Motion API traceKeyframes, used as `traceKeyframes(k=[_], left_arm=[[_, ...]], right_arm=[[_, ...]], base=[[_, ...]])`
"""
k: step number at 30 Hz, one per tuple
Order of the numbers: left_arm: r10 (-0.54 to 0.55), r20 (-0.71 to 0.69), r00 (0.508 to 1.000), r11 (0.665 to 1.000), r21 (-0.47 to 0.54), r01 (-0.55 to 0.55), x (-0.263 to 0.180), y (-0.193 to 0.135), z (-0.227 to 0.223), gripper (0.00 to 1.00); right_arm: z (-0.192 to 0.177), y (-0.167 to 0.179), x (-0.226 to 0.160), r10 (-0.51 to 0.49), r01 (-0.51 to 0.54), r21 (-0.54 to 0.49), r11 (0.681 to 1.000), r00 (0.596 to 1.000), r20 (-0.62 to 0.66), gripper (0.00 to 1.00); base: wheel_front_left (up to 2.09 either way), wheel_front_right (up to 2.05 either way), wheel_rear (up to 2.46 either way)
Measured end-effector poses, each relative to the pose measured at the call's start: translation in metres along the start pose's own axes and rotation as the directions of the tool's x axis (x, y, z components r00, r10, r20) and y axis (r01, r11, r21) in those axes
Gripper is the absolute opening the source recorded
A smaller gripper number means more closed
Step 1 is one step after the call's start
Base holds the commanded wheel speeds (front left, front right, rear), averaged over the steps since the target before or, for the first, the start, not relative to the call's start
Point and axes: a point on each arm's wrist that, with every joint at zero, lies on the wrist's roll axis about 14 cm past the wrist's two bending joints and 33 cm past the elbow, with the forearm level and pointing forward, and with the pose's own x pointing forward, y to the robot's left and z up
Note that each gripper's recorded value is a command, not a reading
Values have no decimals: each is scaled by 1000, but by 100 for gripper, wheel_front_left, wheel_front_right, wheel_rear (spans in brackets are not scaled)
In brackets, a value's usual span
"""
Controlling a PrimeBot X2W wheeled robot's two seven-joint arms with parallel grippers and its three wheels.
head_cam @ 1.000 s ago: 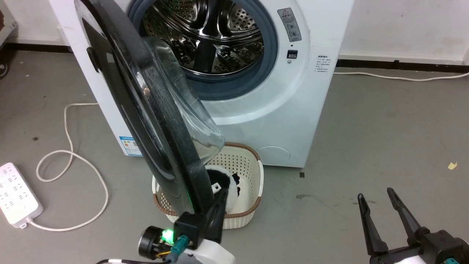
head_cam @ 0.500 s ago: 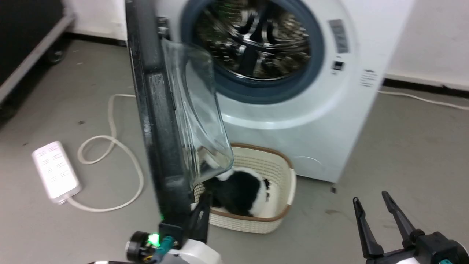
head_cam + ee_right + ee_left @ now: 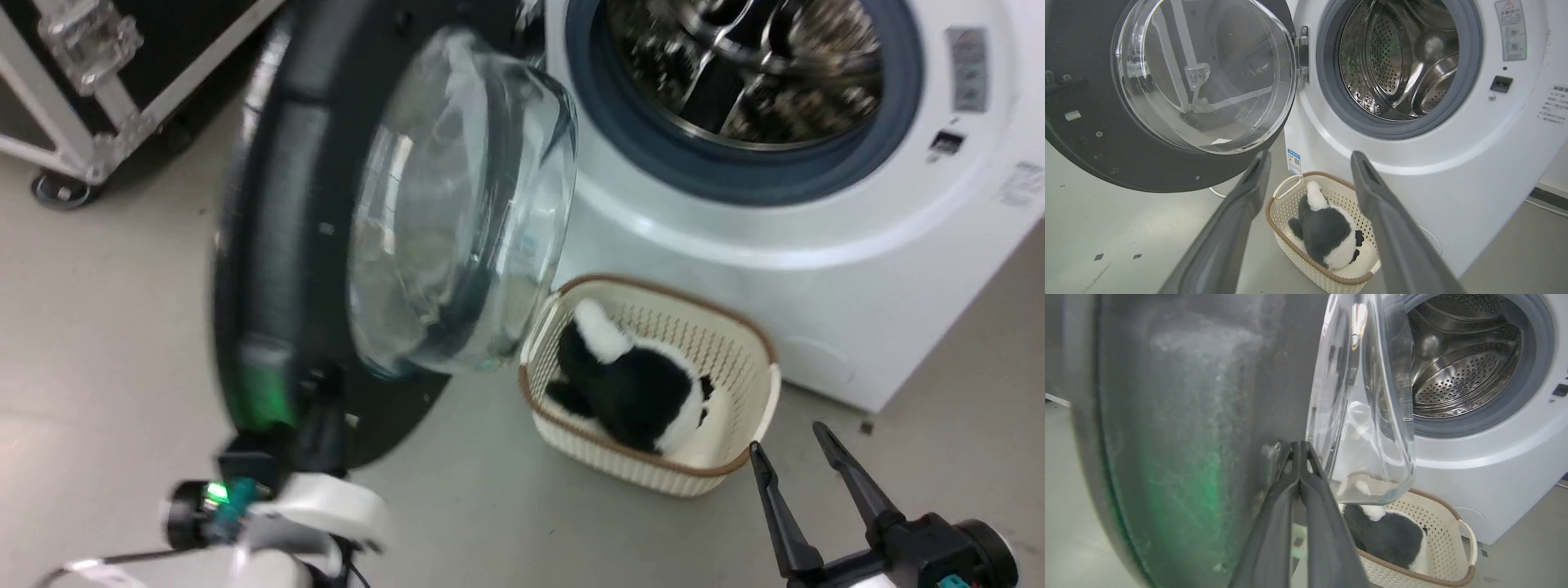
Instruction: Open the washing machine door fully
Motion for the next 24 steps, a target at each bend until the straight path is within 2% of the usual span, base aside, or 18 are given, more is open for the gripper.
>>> traceKeyframes(k=[4, 5, 14, 20, 24], left_arm=[[92, -20, 996, 995, 27, -92, 14, 38, -3, 0], [159, -23, 987, 986, 44, -158, 27, 66, -1, 0], [279, 0, 960, 953, 120, -277, 72, 124, 14, 0], [299, 10, 954, 946, 128, -297, 86, 133, 17, 0], [245, 78, 966, 958, 133, -254, 90, 116, 36, 0]], right_arm=[[-13, -3, 11, 14, -14, 10, 1000, 1000, -23, 100], [-22, -12, 17, 12, -12, 8, 1000, 999, -35, 100], [-40, -58, 21, -72, 70, -30, 997, 995, -75, 100], [-45, -73, 13, -111, 108, -39, 993, 990, -91, 100], [-36, -80, 8, -152, 149, -48, 988, 986, -73, 100]], base=[[0, 0, 0], [0, 0, 0], [0, 0, 0], [0, 0, 0], [0, 0, 0]])
